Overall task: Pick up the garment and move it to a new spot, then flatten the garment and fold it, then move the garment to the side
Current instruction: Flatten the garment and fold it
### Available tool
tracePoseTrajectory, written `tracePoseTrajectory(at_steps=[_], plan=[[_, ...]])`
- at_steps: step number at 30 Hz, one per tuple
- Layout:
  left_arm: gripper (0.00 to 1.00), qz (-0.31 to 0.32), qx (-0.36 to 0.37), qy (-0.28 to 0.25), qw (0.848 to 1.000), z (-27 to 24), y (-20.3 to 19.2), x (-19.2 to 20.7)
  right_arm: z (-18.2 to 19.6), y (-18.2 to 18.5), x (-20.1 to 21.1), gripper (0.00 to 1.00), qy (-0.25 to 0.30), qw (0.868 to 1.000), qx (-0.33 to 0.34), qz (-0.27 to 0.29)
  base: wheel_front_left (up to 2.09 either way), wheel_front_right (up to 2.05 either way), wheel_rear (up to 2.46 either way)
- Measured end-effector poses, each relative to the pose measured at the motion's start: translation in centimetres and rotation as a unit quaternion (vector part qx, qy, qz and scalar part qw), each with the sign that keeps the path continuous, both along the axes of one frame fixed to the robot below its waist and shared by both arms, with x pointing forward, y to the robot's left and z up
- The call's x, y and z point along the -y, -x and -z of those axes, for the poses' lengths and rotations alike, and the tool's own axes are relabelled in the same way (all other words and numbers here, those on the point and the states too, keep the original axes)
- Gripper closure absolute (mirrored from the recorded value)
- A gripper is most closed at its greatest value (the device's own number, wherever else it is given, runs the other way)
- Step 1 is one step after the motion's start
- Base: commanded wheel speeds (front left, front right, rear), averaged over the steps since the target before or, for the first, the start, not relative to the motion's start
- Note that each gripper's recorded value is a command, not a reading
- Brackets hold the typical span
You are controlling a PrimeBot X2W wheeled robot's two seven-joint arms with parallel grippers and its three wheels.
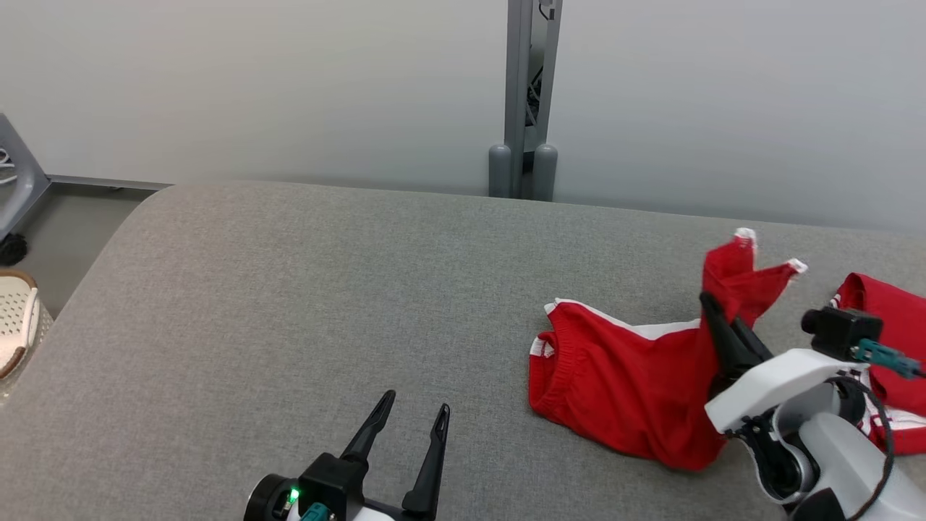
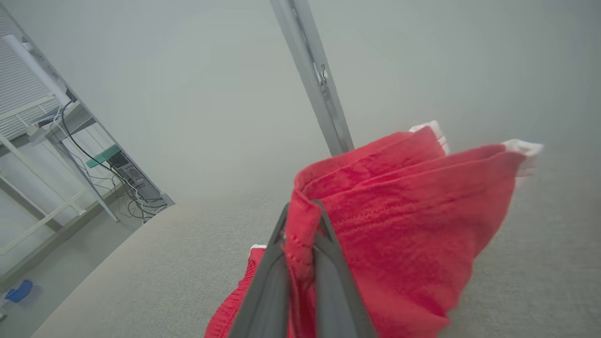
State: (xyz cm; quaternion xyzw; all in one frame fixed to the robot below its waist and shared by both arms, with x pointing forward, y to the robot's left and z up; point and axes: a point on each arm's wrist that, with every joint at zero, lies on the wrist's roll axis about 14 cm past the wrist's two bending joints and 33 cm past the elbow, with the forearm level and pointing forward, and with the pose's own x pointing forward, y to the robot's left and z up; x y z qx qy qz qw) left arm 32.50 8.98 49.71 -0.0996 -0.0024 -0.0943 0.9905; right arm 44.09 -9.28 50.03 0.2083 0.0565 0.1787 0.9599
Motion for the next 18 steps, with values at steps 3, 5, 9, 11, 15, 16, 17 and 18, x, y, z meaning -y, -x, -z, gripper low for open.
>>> tracePoseTrajectory(at_steps=[3,5,9,11,15,16,17,18], plan=[[0.0,-0.005,-0.001,0.001,1.0,0.1,0.2,-0.3,-0.9,-0.1,-2.9,1.0,-0.005,0.999,0.008,-0.033,0.0,0.0,0.0],[0.0,-0.011,-0.002,0.003,1.0,0.2,0.3,-0.6,-1.1,0.1,-5.7,1.0,-0.006,0.998,0.005,-0.067,0.0,0.0,0.0],[0.0,-0.022,-0.005,0.003,1.0,0.4,0.6,-1.2,-0.4,1.1,-9.3,1.0,0.0,0.993,-0.012,-0.114,0.0,0.0,0.0],[0.0,-0.027,-0.006,0.003,1.0,0.4,0.7,-1.5,0.5,1.9,-10.7,1.0,0.01,0.99,-0.025,-0.137,0.0,0.0,0.0],[0.0,-0.037,-0.008,0.002,0.999,0.6,0.9,-2.1,3.2,3.2,-12.2,1.0,0.043,0.983,-0.067,-0.166,0.0,0.0,0.0],[0.0,-0.038,-0.009,0.003,0.999,0.6,0.9,-2.2,3.9,3.6,-12.5,1.0,0.05,0.981,-0.078,-0.172,0.0,0.0,0.0],[0.0,-0.039,-0.009,0.003,0.999,0.7,1.0,-2.2,4.5,4.0,-12.9,1.0,0.056,0.978,-0.088,-0.178,0.0,0.0,0.0],[0.0,-0.04,-0.01,0.003,0.999,0.7,1.0,-2.3,4.9,4.4,-13.3,1.0,0.059,0.977,-0.094,-0.184,0.0,0.0,0.0]])
